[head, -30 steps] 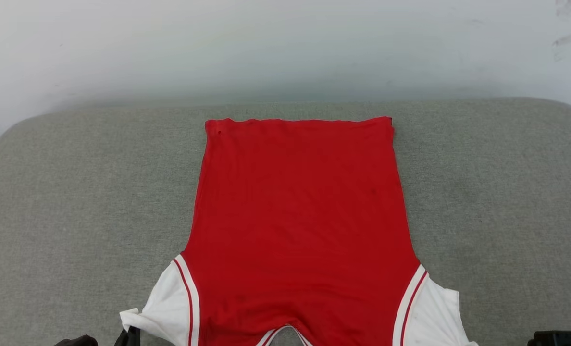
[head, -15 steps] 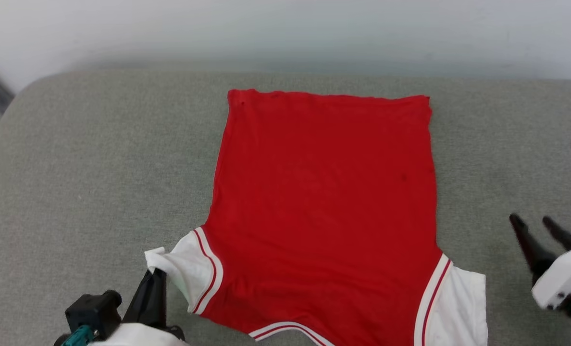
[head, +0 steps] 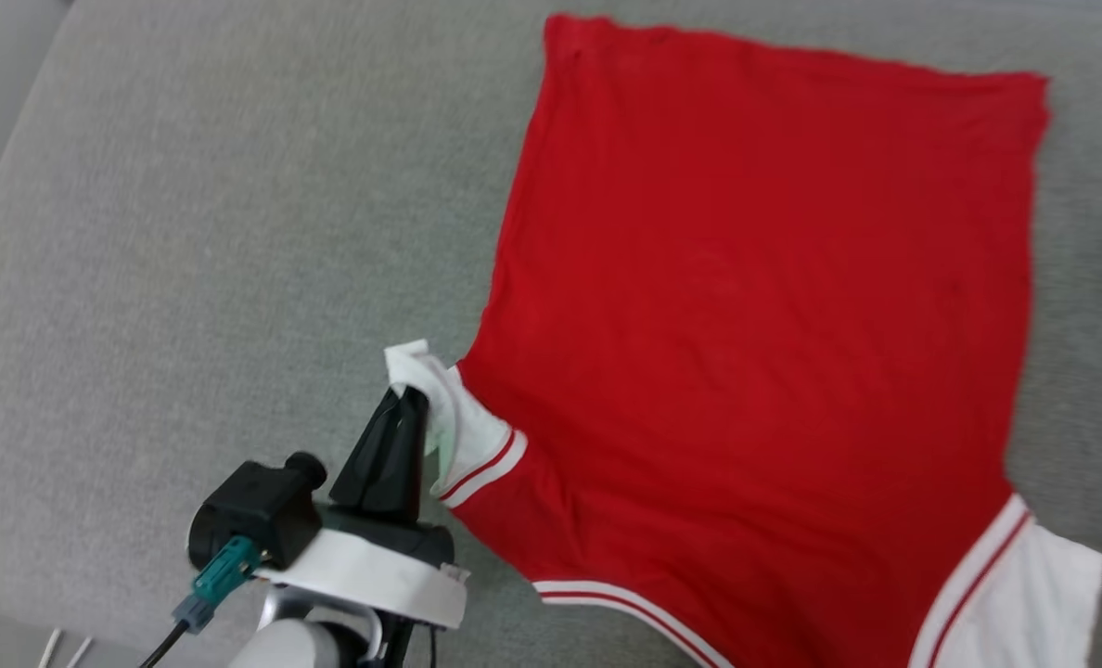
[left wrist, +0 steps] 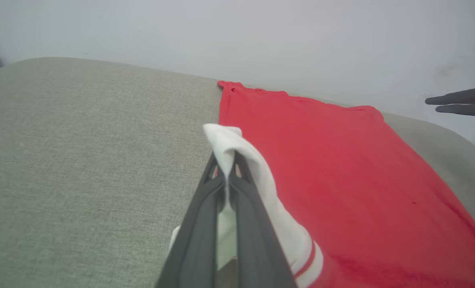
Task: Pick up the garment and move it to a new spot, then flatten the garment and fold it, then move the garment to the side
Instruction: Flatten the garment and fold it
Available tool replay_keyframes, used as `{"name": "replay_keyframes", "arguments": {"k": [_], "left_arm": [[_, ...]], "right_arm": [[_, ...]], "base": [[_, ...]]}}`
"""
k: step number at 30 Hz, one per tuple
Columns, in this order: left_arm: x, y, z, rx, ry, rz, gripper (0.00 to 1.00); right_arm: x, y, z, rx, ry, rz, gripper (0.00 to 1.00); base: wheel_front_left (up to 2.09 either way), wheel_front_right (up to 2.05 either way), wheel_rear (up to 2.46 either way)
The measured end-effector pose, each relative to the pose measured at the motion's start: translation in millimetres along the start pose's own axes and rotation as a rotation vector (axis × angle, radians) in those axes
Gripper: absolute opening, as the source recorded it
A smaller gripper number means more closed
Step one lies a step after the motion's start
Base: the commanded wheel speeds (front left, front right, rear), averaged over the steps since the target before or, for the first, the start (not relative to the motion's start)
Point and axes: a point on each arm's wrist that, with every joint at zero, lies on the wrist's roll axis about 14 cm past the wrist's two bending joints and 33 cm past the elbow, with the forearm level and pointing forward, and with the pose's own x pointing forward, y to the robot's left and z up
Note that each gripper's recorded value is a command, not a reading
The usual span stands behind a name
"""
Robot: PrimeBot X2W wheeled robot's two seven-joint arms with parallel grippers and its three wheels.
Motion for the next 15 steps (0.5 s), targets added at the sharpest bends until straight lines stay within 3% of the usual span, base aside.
{"name": "replay_keyframes", "arguments": {"k": [8, 15], "left_arm": [[18.9, 12.8, -22.6, 0.001, 0.035, 0.028, 0.0], [21.0, 28.7, -40.2, -0.004, 0.072, 0.077, 0.0]], "right_arm": [[75.6, 24.1, -14.6, -0.001, 0.203, 0.031, 1.0], [111.6, 34.2, -46.3, 0.022, 0.335, 0.04, 1.0]], "base": [[0.0, 0.0, 0.0], [0.0, 0.0, 0.0]]}}
